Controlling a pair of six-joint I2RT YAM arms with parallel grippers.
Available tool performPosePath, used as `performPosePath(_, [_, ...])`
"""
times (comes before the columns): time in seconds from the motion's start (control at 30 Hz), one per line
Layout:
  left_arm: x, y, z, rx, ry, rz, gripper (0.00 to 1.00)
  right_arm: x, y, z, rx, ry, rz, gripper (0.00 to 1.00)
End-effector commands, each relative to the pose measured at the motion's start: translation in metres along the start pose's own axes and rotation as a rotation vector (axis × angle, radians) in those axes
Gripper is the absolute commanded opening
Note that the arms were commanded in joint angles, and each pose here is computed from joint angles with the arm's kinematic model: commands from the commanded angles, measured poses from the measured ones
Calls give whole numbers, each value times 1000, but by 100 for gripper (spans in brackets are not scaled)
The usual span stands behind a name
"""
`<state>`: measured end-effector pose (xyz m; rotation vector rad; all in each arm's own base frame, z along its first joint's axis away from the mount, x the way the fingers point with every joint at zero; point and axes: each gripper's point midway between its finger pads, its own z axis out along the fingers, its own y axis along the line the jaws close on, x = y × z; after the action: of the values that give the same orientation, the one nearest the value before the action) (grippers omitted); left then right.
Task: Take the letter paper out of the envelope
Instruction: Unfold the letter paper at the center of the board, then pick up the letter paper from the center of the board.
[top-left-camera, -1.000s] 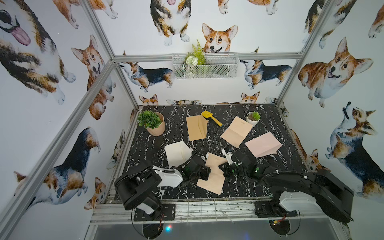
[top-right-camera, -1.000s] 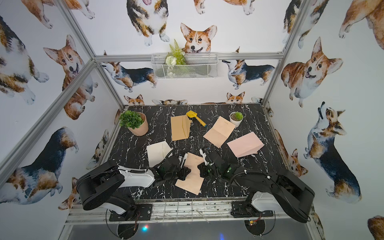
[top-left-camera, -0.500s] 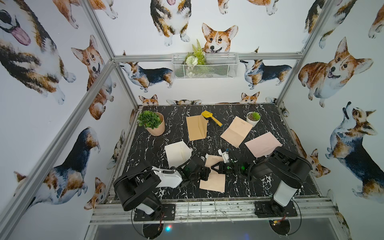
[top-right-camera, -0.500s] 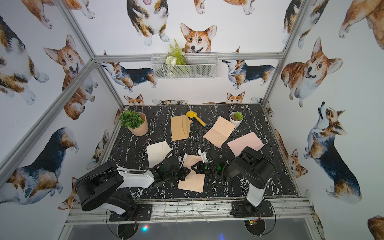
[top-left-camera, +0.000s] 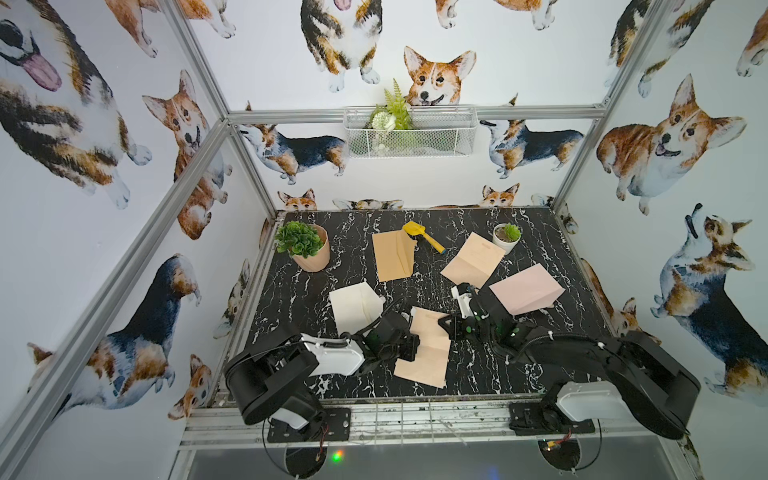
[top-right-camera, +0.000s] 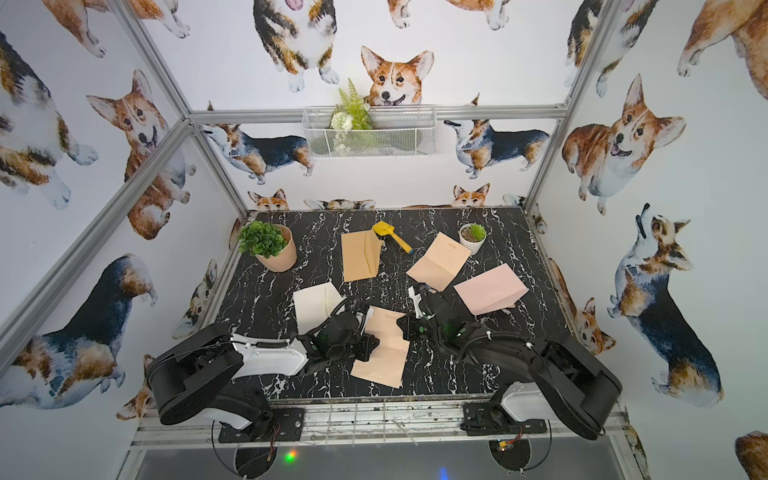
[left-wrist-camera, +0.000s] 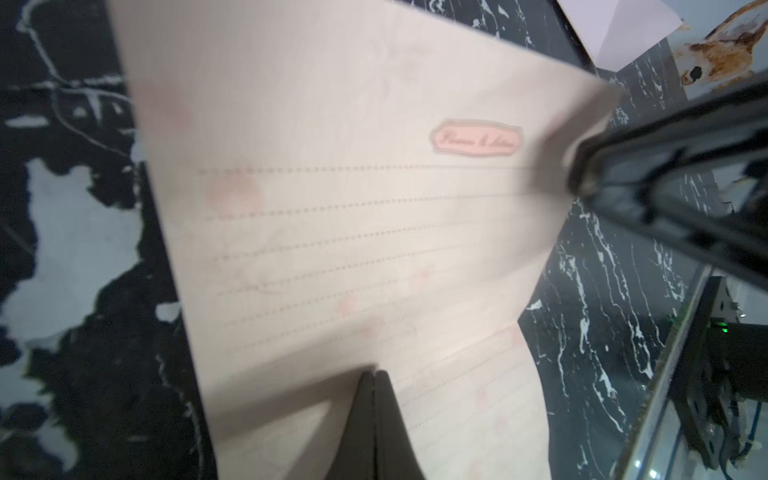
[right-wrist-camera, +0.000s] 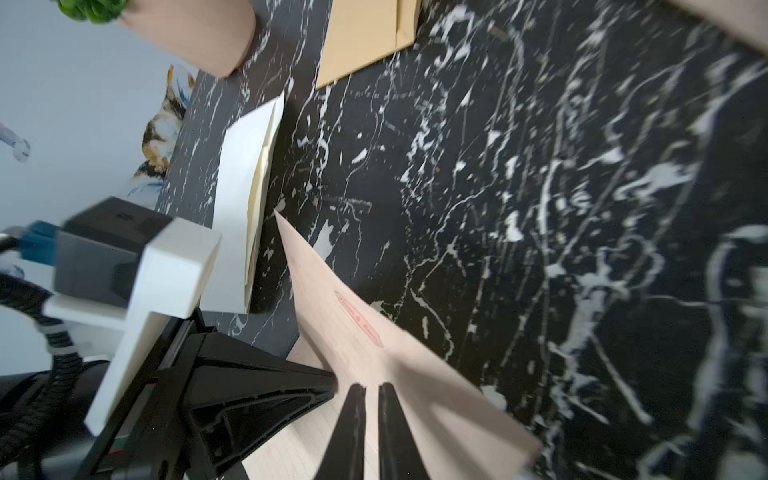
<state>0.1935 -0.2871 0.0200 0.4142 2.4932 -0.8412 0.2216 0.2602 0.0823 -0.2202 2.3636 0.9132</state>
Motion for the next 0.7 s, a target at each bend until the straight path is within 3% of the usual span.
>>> performPosePath(0.0, [2,6,-4,-42,15,1,0,13,-24,-21,76,-10,-28,20])
performPosePath(0.2, [-3,5,-8,-49,1,12,0,45,-37,-22,96,121,34,33])
performPosePath(0.43, [1,6,-4,-45,14,8,0,54,-20,-6,-32,150,120,47])
performPosePath(0.67, [2,6,-6,-38,10,-3,0,62,-23,18,-43,192,136,49])
